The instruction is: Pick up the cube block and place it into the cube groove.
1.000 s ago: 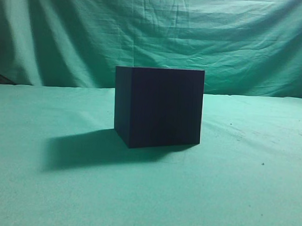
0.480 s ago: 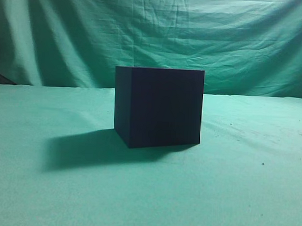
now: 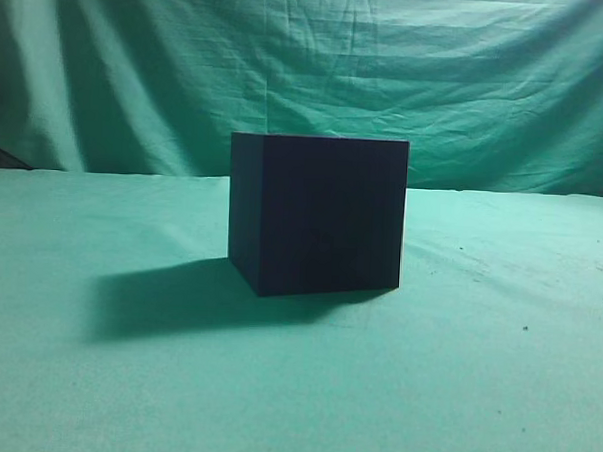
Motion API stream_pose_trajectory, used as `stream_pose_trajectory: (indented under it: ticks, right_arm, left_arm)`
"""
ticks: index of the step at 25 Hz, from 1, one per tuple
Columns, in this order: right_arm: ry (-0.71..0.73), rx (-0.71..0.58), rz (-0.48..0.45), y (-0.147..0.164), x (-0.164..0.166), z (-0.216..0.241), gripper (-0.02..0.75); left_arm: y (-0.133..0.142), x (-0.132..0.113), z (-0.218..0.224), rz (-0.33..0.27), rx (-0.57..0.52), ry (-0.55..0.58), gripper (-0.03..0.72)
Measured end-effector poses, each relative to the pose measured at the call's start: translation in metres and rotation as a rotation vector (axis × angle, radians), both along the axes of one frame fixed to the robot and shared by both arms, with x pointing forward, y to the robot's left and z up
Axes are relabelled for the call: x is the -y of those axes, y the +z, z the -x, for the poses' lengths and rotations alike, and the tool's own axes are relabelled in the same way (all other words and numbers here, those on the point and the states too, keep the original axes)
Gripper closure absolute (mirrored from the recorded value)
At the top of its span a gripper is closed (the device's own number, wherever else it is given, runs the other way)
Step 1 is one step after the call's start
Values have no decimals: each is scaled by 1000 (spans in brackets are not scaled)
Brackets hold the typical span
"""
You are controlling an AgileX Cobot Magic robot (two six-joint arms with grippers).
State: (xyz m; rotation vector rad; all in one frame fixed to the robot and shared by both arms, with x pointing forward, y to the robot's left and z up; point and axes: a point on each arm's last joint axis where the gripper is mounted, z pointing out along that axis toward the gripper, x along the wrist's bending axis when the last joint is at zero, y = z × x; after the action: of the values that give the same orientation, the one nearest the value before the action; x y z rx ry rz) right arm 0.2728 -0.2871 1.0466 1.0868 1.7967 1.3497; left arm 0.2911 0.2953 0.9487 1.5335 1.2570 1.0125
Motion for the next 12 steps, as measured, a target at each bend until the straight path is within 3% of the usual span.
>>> stream_pose_trajectory:
  ticks: [5, 12]
  right_arm:
    - [-172, 40, -78, -42, 1, -7, 738]
    - [-403, -61, -112, -87, 7, -16, 738]
  left_arm:
    - [0, 0, 0, 0, 0, 0, 688]
    - [0, 0, 0, 0, 0, 0, 688]
